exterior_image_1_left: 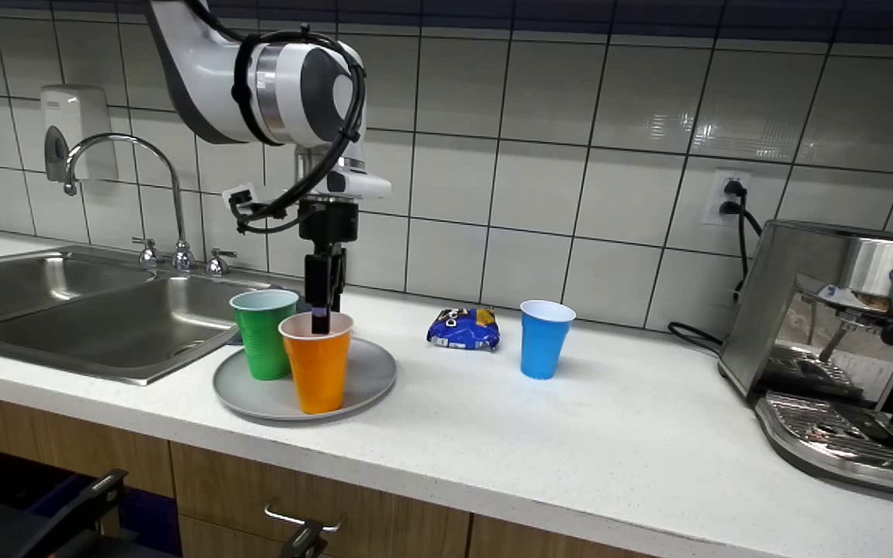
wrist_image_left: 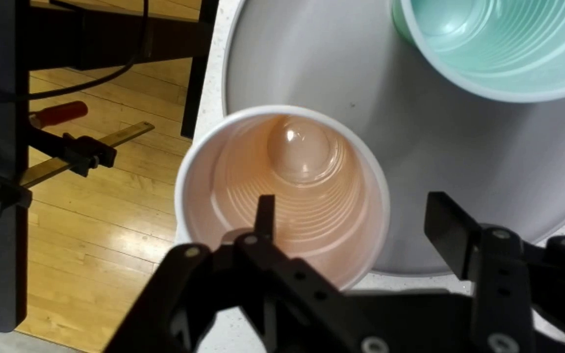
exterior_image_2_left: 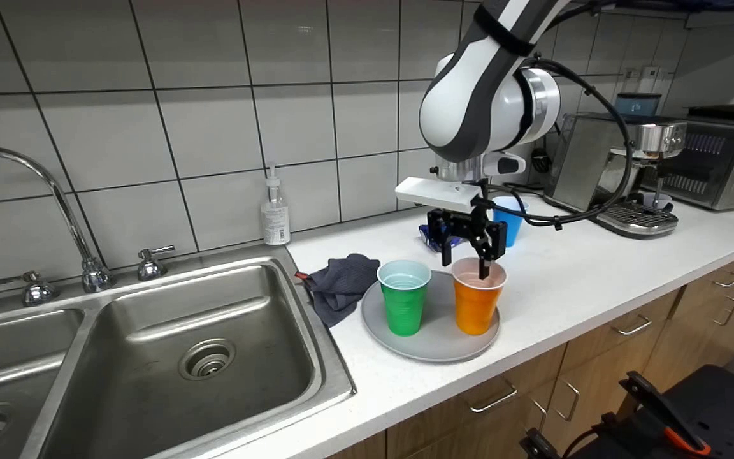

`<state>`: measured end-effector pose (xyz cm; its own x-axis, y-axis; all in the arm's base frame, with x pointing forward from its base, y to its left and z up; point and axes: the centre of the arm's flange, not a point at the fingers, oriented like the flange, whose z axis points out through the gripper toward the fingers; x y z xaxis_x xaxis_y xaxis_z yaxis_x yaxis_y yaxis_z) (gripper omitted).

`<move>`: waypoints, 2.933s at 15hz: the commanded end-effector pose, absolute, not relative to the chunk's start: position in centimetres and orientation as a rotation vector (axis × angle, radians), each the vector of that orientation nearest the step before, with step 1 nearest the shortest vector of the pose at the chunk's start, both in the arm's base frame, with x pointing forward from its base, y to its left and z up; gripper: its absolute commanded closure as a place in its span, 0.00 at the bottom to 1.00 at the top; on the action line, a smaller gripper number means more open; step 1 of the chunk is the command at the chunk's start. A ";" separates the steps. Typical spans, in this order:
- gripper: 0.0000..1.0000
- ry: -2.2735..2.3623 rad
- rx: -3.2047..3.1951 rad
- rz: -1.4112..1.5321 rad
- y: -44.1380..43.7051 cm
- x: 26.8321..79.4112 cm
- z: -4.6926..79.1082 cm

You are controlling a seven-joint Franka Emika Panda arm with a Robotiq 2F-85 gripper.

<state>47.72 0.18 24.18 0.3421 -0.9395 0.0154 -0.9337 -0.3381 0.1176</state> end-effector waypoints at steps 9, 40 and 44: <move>0.00 -1.783 2.510 0.009 -1.1 49.8 28.2; 0.00 -1.578 2.656 0.188 -20.7 57.2 32.7; 0.00 -1.531 2.666 0.202 -21.9 59.0 31.5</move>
